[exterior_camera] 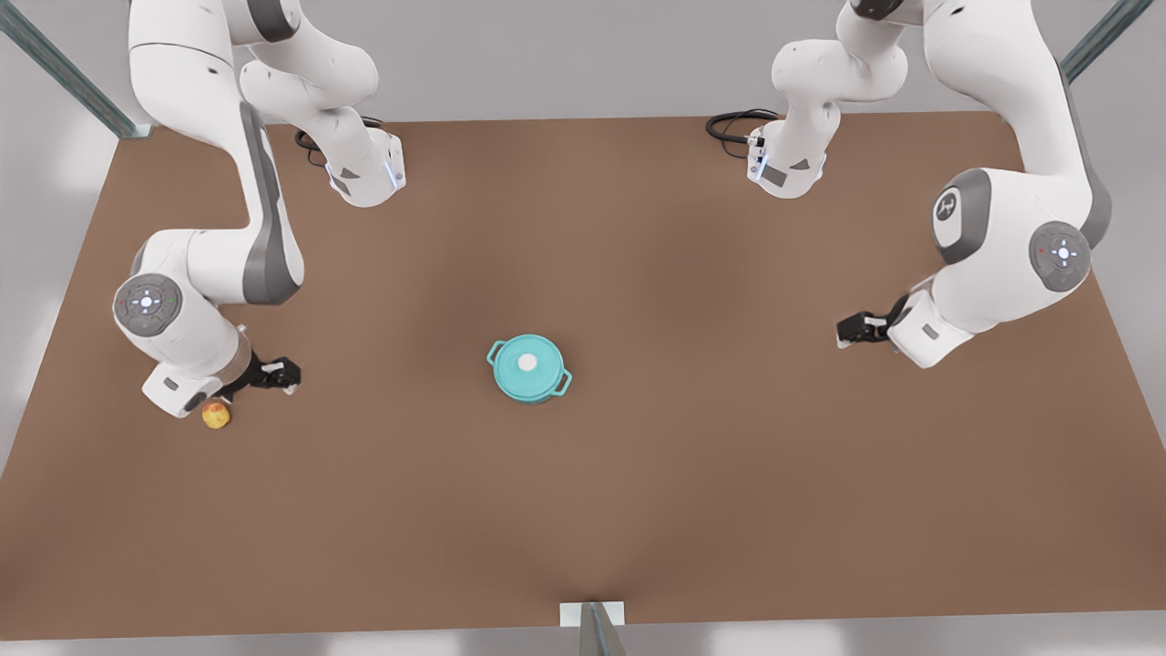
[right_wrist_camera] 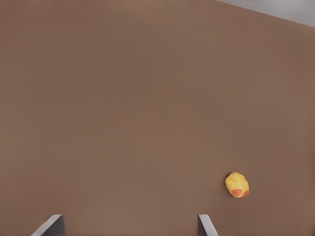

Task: Open the pot lid and put the potato into the pot

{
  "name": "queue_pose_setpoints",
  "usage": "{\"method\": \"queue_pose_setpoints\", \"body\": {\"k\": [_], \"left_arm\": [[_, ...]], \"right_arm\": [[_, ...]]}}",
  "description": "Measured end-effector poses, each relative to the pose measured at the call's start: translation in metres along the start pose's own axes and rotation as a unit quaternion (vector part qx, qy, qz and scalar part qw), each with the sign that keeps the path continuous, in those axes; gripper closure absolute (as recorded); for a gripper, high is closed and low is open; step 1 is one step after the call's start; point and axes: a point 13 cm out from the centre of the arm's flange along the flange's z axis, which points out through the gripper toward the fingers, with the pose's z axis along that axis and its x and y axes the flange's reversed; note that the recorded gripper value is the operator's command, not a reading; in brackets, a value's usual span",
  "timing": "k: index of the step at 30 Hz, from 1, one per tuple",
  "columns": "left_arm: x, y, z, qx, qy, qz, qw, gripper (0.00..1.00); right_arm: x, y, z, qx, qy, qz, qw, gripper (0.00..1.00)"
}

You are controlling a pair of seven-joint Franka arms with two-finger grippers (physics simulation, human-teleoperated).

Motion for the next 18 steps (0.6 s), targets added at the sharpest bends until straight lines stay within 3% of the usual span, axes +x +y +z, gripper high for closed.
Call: {"method": "queue_pose_setpoints", "body": {"k": [5,8,11,14,18], "left_arm": [[-0.002,-0.035,-0.001,0.0,-0.01,0.027,1.0,0.0],[0.028,-0.217,0.049,-0.037,0.004,0.173,0.984,0.0],[0.066,-0.339,0.123,-0.055,0.011,0.237,0.97,0.0],[0.084,-0.434,0.183,-0.053,-0.007,0.245,0.968,0.0],[0.107,-0.48,0.283,-0.086,-0.026,0.217,0.972,0.0]], "right_arm": [[-0.009,-0.001,0.004,0.023,-0.01,-0.028,0.999,0.0],[-0.019,-0.01,-0.001,0.029,-0.021,-0.034,0.999,0.0],[-0.017,-0.035,0.008,0.032,-0.017,-0.034,0.999,0.0],[-0.004,-0.074,0.055,0.016,0.014,-0.016,1.0,0.0],[-0.008,-0.094,0.101,-0.025,0.026,0.0,0.999,0.0]]}}
